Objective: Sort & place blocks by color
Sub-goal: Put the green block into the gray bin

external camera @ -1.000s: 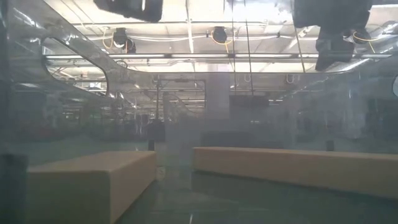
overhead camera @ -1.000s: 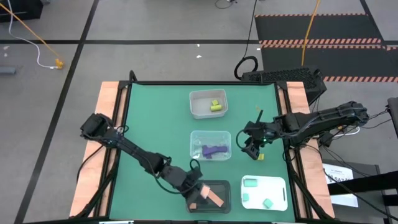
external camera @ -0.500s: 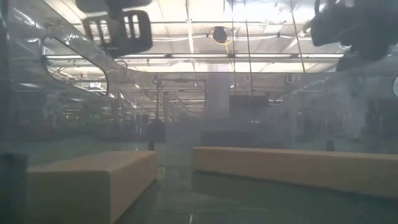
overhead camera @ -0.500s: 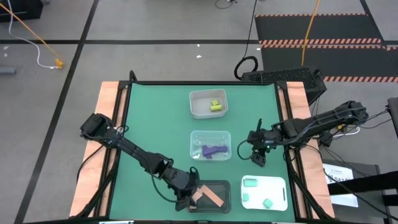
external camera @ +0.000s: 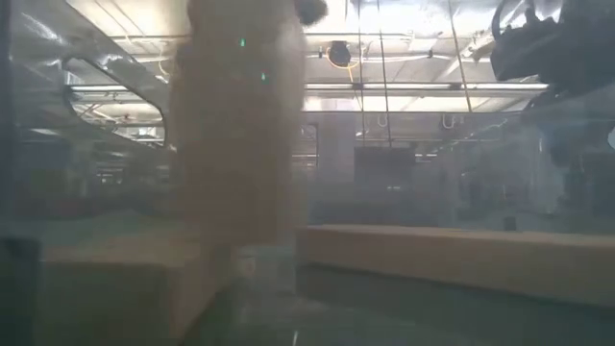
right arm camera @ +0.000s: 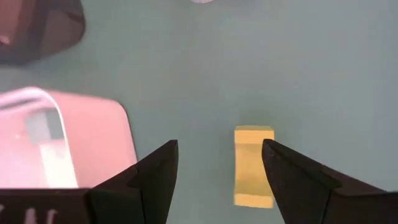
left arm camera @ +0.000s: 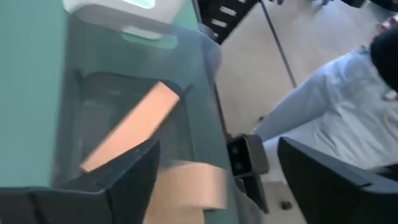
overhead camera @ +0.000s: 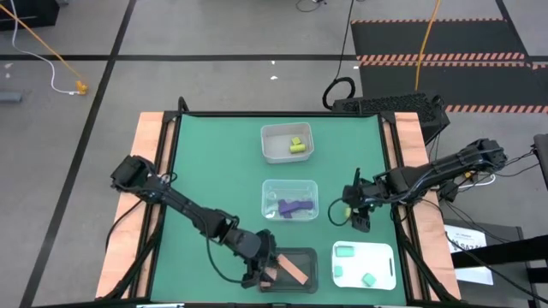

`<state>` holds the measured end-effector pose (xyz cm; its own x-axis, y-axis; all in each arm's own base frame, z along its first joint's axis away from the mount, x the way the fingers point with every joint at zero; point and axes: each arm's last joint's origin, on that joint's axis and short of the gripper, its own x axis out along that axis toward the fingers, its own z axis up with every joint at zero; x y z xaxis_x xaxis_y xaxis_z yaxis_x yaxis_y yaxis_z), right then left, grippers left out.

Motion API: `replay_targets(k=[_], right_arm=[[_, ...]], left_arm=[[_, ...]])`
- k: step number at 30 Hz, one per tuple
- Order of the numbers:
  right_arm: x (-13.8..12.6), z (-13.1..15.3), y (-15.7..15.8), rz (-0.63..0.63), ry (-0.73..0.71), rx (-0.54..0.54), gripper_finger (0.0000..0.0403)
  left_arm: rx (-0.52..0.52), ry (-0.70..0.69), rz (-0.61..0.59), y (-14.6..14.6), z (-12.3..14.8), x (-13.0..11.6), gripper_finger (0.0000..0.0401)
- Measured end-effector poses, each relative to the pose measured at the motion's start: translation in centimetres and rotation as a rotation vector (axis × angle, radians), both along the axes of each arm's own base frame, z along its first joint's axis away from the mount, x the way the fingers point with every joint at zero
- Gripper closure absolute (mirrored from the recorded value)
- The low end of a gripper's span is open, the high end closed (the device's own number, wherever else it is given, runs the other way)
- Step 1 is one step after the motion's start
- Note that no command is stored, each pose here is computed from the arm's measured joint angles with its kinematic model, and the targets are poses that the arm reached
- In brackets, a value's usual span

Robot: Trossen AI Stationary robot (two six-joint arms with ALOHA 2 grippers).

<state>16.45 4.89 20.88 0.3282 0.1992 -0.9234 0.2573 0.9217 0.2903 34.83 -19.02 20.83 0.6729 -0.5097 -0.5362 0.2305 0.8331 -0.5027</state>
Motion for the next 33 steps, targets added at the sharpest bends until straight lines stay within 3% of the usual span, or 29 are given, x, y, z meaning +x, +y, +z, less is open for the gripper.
replay_targets(k=[4, 9, 17, 26, 33], right_arm=[[-0.3, -0.1, -0.1, 0.080, 0.015, -0.037, 0.0181], [-0.7, -0.7, -0.4, 0.086, 0.040, -0.131, 0.0181], [-1.0, -3.3, 0.0, 0.128, 0.010, -0.073, 0.0181], [-1.9, -6.9, 0.2, 0.121, -0.046, -0.054, 0.0181], [-2.5, -8.3, 0.1, 0.099, -0.104, -0.190, 0.0181]], left_arm=[[0.018, -0.016, 0.018, 0.6, 0.0, 0.4, 0.0043], [0.078, -0.077, 0.087, 1.9, 0.9, 0.7, 0.0034], [0.187, -0.176, 0.251, 5.3, 4.1, 0.6, 0.0060], [0.345, -0.247, 0.470, 8.6, 8.6, -1.9, 0.0094], [0.474, -0.351, 0.602, 10.0, 11.7, -3.7, 0.0107]])
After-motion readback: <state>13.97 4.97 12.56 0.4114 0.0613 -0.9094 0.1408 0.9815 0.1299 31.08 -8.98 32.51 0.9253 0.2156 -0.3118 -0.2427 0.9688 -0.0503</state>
